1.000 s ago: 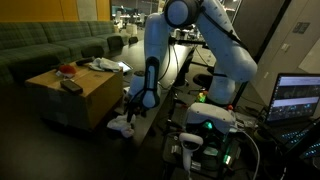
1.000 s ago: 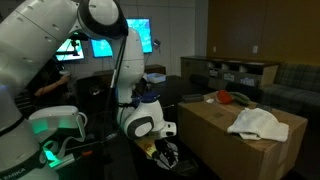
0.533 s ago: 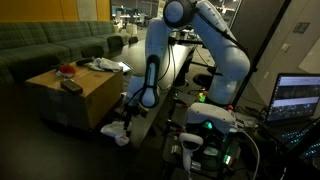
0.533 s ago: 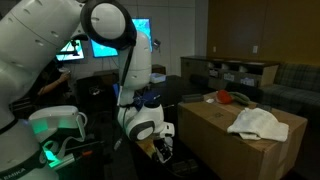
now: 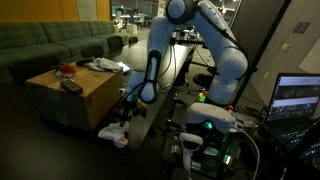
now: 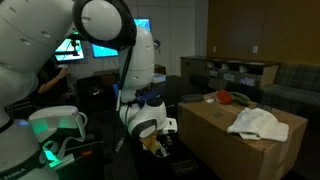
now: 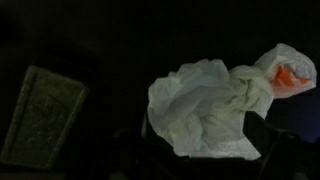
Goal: Switch between all the objects on the box and on the table
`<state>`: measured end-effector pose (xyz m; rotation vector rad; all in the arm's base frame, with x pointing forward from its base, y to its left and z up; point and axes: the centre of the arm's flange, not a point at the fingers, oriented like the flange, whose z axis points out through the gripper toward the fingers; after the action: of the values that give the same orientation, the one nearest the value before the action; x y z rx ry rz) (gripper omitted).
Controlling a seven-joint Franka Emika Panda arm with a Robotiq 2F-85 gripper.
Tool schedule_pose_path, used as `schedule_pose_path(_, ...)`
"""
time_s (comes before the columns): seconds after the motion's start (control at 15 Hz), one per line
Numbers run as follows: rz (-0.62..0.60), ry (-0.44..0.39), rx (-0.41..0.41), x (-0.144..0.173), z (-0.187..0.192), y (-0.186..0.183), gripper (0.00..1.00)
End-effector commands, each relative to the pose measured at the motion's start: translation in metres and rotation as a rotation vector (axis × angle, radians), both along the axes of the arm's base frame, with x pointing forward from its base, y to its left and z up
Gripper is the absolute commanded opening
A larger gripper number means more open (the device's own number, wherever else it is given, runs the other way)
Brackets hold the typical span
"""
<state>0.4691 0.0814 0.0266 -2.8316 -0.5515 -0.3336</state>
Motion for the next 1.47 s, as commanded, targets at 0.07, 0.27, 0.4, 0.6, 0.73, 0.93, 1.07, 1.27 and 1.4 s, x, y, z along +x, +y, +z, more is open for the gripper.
schedule_pose_path(0.07, -0.025, -0.063, -0.061, 0.008, 0.016, -0.015, 1.00)
schedule_pose_path(0.27, -0.071, -0.102, -0.143, 0.021, 0.005, -0.032, 1.00)
schedule_pose_path(0.4, -0.100, -0.113, -0.184, 0.031, -0.001, -0.043, 1.00)
schedule_pose_path(0.6, -0.143, -0.123, -0.228, 0.043, -0.013, -0.055, 1.00)
schedule_pose_path(0.73, -0.166, -0.119, -0.238, 0.047, -0.018, -0.060, 1.00)
schedule_pose_path(0.93, -0.202, -0.112, -0.252, 0.054, -0.030, -0.067, 1.00)
schedule_pose_path(1.07, -0.228, -0.106, -0.262, 0.057, -0.039, -0.077, 1.00)
schedule_pose_path(1.27, -0.265, -0.099, -0.269, 0.062, -0.051, -0.092, 1.00)
schedule_pose_path(1.4, -0.283, -0.089, -0.267, 0.064, -0.057, -0.100, 1.00)
